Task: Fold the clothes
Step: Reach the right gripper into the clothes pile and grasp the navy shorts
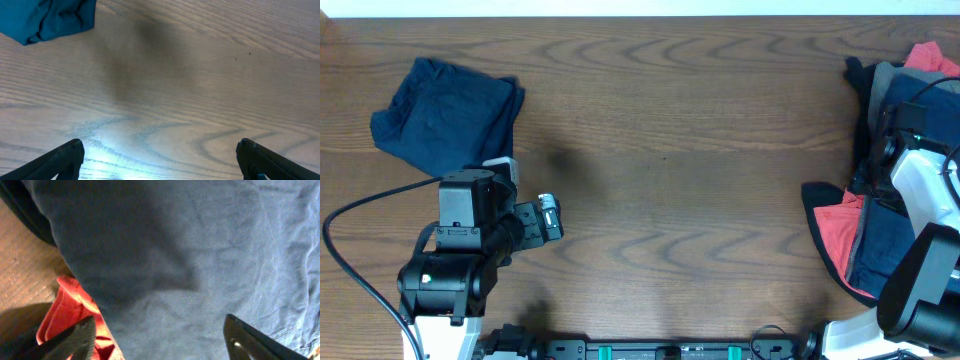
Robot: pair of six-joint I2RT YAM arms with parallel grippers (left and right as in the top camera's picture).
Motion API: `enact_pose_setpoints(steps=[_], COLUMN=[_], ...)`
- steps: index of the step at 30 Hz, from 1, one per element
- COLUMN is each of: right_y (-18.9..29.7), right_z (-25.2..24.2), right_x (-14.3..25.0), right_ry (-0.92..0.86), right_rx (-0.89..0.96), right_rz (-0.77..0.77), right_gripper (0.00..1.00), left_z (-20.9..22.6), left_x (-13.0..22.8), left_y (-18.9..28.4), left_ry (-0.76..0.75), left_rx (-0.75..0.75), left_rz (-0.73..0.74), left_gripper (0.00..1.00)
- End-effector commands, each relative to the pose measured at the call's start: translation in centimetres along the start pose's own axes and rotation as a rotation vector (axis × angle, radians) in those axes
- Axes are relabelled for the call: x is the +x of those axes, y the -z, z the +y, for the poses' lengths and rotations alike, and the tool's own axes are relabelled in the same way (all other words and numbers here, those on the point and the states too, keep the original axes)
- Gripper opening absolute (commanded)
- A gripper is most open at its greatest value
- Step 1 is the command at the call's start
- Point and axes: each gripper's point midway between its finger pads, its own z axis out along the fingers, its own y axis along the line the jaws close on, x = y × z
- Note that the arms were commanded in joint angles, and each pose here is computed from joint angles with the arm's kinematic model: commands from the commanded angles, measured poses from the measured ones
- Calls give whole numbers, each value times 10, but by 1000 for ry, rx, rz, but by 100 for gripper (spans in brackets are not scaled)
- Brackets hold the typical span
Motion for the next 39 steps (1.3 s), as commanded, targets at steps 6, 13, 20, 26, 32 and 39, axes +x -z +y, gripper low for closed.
enact_pose_setpoints(steps=[6,13,20,26,32,39], right_y=[0,-3,-14,-22,-22,-18], right_z=[-3,0,3,5,5,5], right_x=[-7,-8,-2,2,2,-3], right_ry=[-31,-36,-18,-7,-5,-11], right_rx=[12,7,18,26,30,25], right_rz=[-21,-31,6,31,31,19], right_gripper=[64,65,70,71,53,33], left_z=[-1,-1,-1,-1,-1,-1], left_x=[-6,-6,-6,-6,-6,-6], left_y=[6,6,5,5,5,5], left_ry=[-20,-19,-20,-20,-20,-20], left_rx=[0,1,1,1,0,0], left_rz=[-17,-17,-16,-16,-17,-17], left_gripper=[98,98,98,98,98,98])
